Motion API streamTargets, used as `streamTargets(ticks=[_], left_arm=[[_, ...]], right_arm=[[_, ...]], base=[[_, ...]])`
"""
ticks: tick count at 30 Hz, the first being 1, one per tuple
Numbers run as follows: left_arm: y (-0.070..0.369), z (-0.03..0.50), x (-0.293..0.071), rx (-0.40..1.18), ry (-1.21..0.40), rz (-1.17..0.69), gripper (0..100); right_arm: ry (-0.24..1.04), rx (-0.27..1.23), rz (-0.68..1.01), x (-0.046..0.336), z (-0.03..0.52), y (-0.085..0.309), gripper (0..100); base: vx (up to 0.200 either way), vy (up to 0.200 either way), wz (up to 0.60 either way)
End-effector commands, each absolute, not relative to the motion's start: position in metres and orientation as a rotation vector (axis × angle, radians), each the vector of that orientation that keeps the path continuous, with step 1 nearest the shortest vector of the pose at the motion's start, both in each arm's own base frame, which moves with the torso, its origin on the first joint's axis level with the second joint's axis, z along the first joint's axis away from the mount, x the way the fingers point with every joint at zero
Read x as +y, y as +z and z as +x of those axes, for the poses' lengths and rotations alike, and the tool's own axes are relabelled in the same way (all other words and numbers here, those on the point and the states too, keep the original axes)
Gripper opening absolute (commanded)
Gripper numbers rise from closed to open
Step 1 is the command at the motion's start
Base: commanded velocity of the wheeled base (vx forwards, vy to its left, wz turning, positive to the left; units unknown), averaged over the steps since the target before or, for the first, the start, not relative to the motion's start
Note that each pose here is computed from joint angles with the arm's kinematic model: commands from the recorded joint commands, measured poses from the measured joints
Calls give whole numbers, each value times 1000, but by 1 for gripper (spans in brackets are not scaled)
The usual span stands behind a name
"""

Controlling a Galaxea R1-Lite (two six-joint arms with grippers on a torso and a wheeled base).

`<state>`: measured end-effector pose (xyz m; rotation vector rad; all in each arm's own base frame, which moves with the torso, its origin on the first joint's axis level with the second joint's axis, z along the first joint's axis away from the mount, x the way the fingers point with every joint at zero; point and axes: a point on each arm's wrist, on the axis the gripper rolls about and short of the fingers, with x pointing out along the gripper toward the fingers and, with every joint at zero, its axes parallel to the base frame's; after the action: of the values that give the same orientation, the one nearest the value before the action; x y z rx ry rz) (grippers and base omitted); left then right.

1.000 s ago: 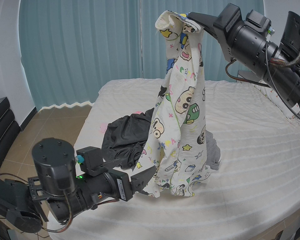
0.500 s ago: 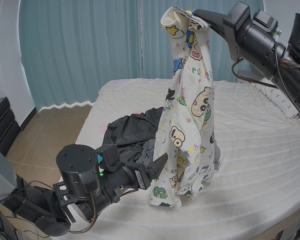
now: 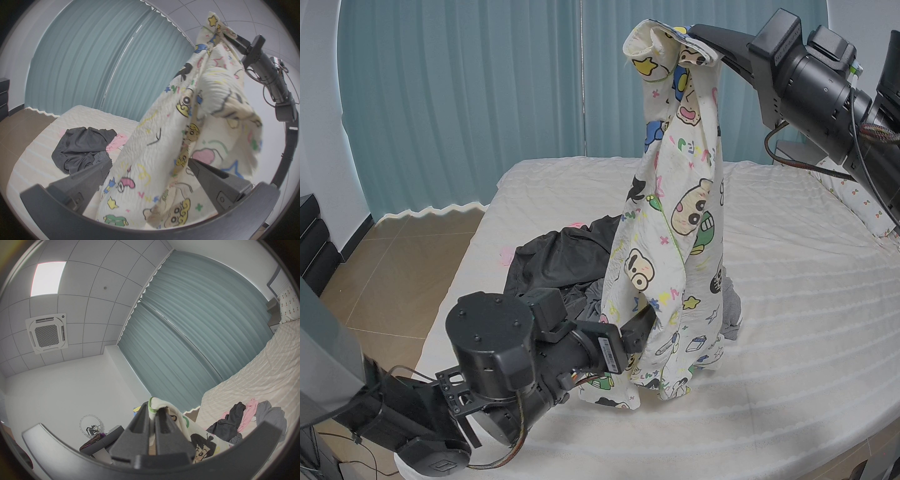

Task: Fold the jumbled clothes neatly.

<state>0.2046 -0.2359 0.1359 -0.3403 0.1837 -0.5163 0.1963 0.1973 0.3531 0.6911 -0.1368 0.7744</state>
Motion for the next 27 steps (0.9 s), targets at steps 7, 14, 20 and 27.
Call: streamTargets(ticks=[7, 14, 20, 27], left_arm=[[102, 244, -249, 208, -362, -300, 100], [80, 244, -241, 259, -289, -247, 100], [61, 238, -236, 320, -277, -197, 100], [42, 237, -237, 370, -277, -164, 100]], right_arm=[[772, -143, 695, 196, 195, 354, 0], [773, -162, 702, 190, 191, 360, 0], [777, -174, 705, 187, 188, 363, 0], [779, -175, 707, 186, 187, 363, 0]], base=[[0, 0, 0], [0, 0, 0], [0, 0, 0], [0, 0, 0]])
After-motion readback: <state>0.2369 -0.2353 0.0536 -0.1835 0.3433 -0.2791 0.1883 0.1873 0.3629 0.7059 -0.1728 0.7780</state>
